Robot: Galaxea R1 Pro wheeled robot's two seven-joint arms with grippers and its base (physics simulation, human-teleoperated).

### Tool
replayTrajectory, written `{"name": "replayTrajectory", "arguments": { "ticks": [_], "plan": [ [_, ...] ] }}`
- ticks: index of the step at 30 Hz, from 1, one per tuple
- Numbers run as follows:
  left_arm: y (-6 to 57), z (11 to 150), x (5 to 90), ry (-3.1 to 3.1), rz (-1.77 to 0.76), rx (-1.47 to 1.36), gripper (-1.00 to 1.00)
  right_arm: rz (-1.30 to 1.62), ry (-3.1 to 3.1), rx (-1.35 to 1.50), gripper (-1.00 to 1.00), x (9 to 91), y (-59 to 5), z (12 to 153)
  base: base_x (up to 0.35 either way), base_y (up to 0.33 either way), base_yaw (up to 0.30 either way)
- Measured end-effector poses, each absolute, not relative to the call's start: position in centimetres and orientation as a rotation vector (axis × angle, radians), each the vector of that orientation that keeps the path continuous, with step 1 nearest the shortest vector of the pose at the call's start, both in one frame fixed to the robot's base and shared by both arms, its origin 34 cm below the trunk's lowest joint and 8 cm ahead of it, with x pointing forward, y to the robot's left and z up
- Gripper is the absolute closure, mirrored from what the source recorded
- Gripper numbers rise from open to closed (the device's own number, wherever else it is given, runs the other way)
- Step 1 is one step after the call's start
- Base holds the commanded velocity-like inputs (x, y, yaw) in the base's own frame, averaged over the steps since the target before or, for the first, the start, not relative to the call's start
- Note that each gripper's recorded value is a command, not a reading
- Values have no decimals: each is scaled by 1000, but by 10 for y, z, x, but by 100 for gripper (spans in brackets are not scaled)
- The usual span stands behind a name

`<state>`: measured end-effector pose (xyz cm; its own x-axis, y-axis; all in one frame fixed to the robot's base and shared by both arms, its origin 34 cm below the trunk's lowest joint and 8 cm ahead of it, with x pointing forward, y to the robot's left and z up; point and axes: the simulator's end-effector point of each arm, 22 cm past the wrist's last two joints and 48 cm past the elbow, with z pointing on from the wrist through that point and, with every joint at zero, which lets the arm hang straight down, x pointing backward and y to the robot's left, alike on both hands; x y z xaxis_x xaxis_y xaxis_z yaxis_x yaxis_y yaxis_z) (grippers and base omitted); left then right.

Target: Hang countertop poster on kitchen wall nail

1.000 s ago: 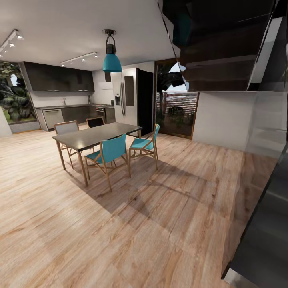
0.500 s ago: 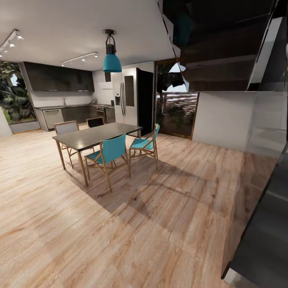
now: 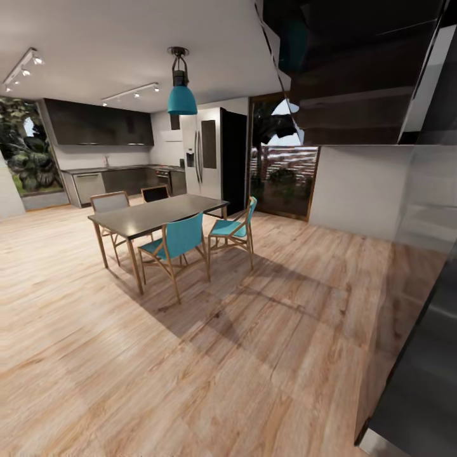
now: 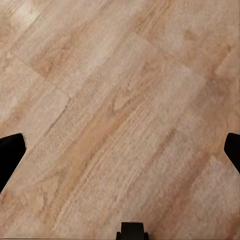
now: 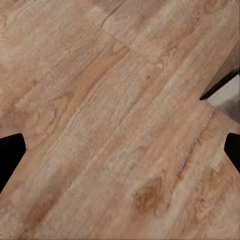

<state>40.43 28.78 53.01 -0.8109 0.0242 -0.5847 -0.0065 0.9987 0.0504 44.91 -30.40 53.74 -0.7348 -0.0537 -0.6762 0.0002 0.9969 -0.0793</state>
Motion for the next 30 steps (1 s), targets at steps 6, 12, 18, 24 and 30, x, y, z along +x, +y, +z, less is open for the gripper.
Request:
{"name": "replayTrajectory", "arguments": {
  "ticks": [6,12,18,24,30],
  "plan": [
    [288,530,404,2516,66,11,-100,-96,2395,-37,-100,449,-304,537,0,0,279],
    [288,530,404,2516,66,10,-100,-94,2395,-37,-100,449,-303,537,0,0,290],
    [288,530,404,2516,66,10,-100,-95,2395,-37,-100,449,-303,537,0,0,292],
    [288,530,404,2515,66,10,-100,-97,2395,-36,-100,448,-304,537,37,3,261],
    [288,531,405,2513,65,7,-100,-91,2396,-38,-100,448,-301,537,285,78,207]
  ]
}}
